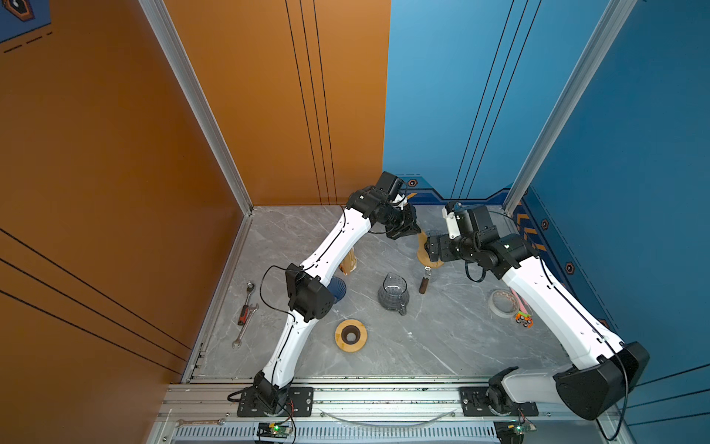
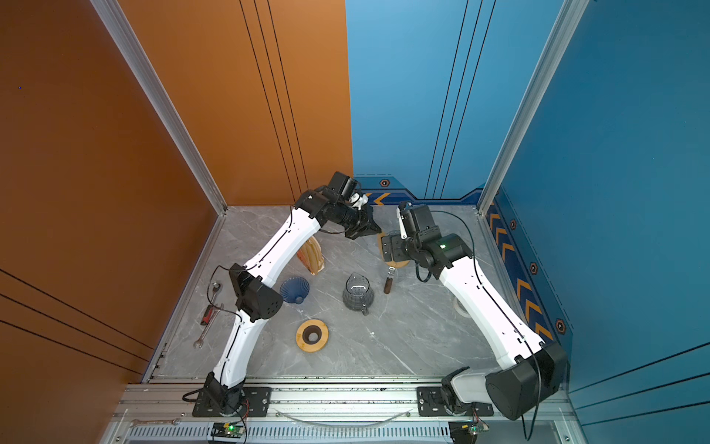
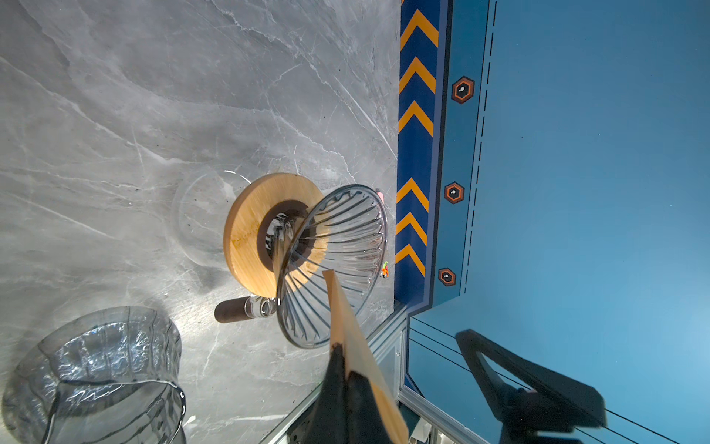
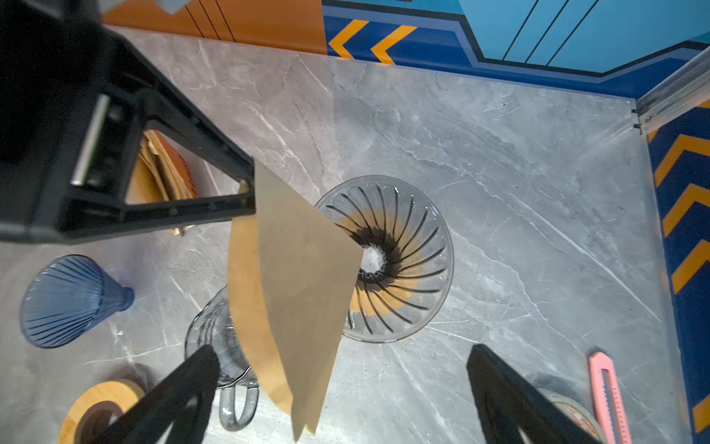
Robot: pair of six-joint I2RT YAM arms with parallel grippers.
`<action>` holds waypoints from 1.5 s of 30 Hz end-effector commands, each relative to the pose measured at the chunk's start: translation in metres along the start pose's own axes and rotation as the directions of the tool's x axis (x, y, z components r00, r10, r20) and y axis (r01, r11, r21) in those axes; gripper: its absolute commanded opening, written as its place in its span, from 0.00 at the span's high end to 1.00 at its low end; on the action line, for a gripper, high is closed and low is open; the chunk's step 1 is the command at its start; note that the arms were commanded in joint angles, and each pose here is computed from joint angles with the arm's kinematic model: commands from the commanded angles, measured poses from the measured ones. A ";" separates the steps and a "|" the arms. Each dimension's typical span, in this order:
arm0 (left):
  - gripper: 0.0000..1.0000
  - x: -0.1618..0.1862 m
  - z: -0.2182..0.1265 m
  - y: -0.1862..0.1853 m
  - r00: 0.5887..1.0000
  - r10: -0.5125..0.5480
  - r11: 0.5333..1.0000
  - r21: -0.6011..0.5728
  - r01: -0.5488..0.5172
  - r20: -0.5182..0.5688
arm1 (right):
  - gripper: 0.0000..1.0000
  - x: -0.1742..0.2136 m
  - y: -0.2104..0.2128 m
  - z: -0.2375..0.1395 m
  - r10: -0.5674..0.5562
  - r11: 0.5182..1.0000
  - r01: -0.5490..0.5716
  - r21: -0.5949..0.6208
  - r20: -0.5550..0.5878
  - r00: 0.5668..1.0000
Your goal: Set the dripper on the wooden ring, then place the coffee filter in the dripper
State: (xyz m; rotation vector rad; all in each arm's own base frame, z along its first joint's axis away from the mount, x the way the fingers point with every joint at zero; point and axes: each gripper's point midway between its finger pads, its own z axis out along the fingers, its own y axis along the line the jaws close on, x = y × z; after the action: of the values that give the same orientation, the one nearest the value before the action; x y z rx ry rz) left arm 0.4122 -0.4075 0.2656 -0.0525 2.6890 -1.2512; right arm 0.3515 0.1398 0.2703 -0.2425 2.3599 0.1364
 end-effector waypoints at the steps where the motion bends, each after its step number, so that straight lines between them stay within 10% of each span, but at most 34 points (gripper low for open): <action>1: 1.00 -0.001 0.003 0.000 1.000 0.012 1.000 -0.006 -0.012 0.004 | 0.00 -0.001 -0.011 0.002 -0.054 0.995 0.056 0.087 -0.025 0.998; 15: 1.00 -0.001 0.007 0.007 1.000 0.021 1.000 -0.022 -0.021 -0.001 | 0.02 -0.007 -0.026 0.021 -0.035 0.992 0.041 0.121 -0.050 0.998; 30: 0.76 0.001 0.008 0.009 0.999 0.047 0.998 -0.034 -0.047 -0.002 | 0.04 -0.004 -0.035 0.033 0.050 0.999 -0.048 0.026 -0.092 0.995; 45: 0.15 0.001 -0.014 0.022 0.973 0.225 0.963 -0.163 -0.213 0.056 | 0.04 0.000 -0.050 0.051 0.128 0.992 -0.129 -0.002 -0.136 0.982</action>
State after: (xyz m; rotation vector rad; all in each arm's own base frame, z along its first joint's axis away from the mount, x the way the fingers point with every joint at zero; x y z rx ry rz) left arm 0.4164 -0.3920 0.2326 0.0950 2.7020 -1.0192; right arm 0.3950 0.1006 0.2305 -0.1382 2.4994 0.1681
